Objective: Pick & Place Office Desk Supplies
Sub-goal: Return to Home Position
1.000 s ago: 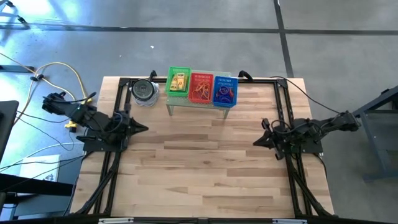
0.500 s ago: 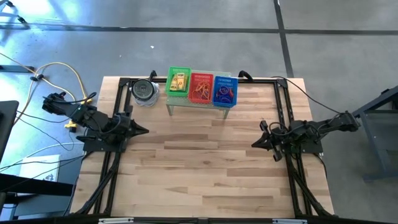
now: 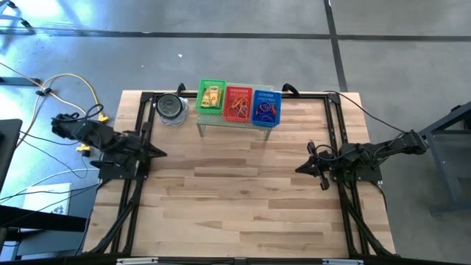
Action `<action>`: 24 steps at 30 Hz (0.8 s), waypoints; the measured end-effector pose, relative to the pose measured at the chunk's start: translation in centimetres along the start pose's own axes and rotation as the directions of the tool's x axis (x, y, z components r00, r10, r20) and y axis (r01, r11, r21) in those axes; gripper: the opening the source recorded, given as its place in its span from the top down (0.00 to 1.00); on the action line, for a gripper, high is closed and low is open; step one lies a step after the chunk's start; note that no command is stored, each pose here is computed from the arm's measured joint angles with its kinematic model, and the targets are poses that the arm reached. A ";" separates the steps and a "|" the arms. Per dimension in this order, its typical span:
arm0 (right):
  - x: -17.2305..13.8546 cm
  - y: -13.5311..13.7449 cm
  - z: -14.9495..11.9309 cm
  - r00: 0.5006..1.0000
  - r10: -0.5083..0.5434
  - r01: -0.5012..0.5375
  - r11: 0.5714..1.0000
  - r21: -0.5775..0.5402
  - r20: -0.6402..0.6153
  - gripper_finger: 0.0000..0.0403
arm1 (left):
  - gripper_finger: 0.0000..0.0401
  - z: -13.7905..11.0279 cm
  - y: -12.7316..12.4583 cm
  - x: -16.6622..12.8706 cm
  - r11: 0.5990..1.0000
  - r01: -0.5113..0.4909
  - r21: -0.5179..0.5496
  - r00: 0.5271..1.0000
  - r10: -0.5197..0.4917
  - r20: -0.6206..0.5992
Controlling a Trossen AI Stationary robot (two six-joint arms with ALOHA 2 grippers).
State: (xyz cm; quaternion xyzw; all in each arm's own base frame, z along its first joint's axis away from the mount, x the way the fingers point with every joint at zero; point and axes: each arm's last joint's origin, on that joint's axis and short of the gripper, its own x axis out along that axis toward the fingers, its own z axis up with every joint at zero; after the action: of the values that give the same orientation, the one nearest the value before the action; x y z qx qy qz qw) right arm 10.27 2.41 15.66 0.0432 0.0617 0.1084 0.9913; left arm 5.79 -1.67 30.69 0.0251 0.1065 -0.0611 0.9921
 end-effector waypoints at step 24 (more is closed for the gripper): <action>0.0 0.0 0.0 1.000 0.013 -0.013 1.000 0.000 -0.004 0.99 | 1.00 -7.8 -2.0 5.1 0.959 0.282 0.004 0.936 -0.276 0.217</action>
State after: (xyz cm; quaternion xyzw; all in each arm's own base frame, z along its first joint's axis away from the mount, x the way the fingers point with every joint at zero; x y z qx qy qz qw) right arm 10.26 2.45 15.62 0.0433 0.0633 0.1147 0.9904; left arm 8.90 -3.73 21.95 -0.0106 0.0016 -0.2019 0.9793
